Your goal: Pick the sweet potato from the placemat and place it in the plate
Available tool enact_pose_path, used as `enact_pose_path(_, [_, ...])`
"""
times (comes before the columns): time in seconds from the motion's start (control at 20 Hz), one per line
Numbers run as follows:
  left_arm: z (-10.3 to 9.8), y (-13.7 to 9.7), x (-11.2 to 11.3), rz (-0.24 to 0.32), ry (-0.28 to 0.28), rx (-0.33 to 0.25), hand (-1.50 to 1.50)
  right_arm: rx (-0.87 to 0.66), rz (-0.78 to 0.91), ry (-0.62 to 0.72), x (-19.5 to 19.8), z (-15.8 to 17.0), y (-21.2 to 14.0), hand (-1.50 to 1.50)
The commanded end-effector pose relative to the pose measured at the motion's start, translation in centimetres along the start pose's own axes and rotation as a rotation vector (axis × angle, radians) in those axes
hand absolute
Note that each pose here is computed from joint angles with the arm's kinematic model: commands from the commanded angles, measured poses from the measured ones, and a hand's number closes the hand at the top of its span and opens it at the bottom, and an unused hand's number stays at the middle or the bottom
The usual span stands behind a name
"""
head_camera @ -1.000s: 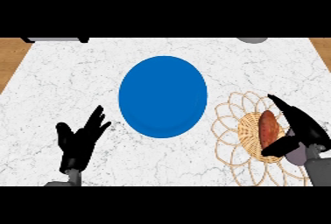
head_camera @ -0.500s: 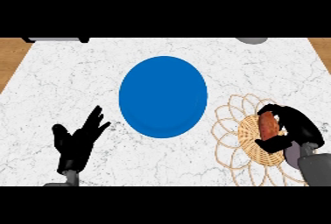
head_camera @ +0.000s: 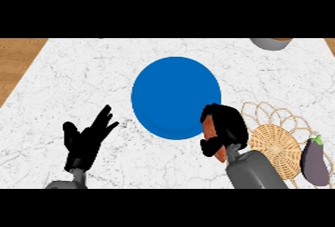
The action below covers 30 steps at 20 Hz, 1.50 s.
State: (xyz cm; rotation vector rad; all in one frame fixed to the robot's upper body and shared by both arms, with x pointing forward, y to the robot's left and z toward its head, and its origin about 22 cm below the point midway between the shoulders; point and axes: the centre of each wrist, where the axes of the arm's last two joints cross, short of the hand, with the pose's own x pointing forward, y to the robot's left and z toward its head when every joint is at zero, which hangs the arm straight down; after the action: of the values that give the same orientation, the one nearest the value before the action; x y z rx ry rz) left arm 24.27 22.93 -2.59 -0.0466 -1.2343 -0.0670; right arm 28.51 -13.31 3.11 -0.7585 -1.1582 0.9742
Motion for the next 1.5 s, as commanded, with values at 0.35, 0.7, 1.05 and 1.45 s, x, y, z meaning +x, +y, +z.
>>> enact_pose_path(0.35, [-0.7, -1.8, -0.3, -0.03, 0.043, -0.061, 0.0, -0.521, -0.107, -0.087, 13.1, 3.1, -2.4, 1.5])
enact_pose_path(0.7, [-0.9, -1.5, 0.3, -0.034, 0.047, -0.056, 0.0, -0.72, -0.256, 0.015, 15.0, 3.3, -3.0, 1.5])
enact_pose_path(1.05, [-1.1, -0.8, 0.9, -0.028, 0.031, -0.031, 0.0, -0.836, -0.409, 0.023, 14.8, 3.0, -3.0, 1.5])
enact_pose_path(1.45, [-0.5, 0.1, 1.3, -0.011, 0.031, 0.006, 0.0, -0.996, -0.356, 0.129, 12.8, 0.6, -1.9, 1.5])
